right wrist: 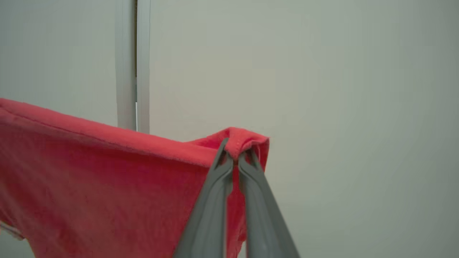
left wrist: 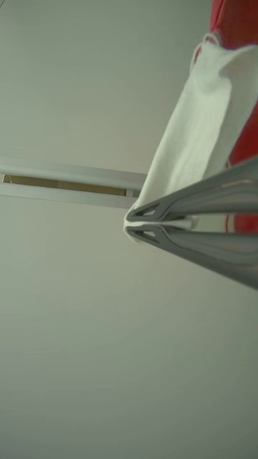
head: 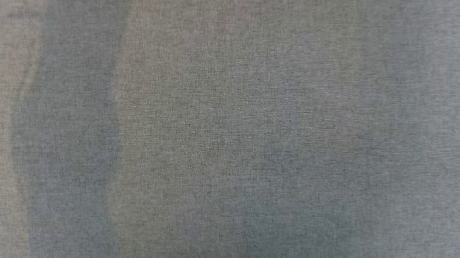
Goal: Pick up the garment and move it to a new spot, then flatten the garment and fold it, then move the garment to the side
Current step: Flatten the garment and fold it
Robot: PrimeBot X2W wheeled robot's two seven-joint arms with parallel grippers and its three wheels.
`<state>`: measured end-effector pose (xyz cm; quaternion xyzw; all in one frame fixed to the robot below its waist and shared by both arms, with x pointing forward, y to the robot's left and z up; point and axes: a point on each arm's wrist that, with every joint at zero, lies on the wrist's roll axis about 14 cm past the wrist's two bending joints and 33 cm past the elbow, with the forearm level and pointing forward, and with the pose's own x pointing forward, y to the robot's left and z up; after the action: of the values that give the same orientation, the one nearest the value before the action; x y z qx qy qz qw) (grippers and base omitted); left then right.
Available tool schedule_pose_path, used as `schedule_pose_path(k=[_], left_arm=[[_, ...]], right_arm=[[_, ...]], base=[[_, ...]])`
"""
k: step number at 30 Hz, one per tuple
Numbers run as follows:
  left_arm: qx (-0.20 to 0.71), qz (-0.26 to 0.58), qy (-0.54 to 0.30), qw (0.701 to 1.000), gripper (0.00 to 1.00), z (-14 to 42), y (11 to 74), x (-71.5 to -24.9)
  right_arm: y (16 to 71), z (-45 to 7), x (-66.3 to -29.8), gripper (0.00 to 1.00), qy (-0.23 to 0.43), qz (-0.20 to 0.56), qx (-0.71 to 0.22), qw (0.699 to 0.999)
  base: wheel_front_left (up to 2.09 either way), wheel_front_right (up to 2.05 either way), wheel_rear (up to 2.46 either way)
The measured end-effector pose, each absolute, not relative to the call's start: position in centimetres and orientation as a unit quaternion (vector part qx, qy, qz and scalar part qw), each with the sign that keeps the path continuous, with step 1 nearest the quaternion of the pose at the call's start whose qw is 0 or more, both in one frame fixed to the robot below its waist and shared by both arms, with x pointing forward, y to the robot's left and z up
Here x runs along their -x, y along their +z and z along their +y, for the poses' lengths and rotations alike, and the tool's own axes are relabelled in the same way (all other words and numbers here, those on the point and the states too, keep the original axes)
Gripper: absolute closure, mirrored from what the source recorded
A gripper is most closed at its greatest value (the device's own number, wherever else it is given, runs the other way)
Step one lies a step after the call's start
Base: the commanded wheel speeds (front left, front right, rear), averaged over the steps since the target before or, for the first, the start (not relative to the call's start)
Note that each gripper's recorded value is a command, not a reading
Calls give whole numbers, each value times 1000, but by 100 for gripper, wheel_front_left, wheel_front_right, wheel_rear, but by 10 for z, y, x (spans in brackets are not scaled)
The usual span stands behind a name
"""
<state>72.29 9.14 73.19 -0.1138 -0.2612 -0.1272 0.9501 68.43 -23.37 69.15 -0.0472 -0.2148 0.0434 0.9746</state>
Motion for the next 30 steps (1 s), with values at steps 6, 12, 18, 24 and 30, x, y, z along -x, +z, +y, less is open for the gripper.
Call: schedule_pose_path(k=[6, 12, 18, 24, 30], left_arm=[[98, -202, -129, 966, 100, 92, 662, -739], [62, -151, -131, 978, 100, 102, 598, -723], [20, -109, -136, 984, 100, 115, 550, -685], [-18, -54, -144, 988, 100, 128, 509, -637], [-55, -3, -147, 988, 100, 146, 479, -585]], right_arm=[[599, -227, -698, 100, 50, -129, 11, 990], [514, -210, -679, 100, 67, -41, -20, 997], [475, -205, -647, 100, 77, 18, -31, 996], [456, -199, -615, 100, 96, 65, -25, 993], [443, -195, -581, 100, 117, 112, -8, 987]], base=[[0, 0, 0], [0, 0, 0], [0, 0, 0], [0, 0, 0], [0, 0, 0]])
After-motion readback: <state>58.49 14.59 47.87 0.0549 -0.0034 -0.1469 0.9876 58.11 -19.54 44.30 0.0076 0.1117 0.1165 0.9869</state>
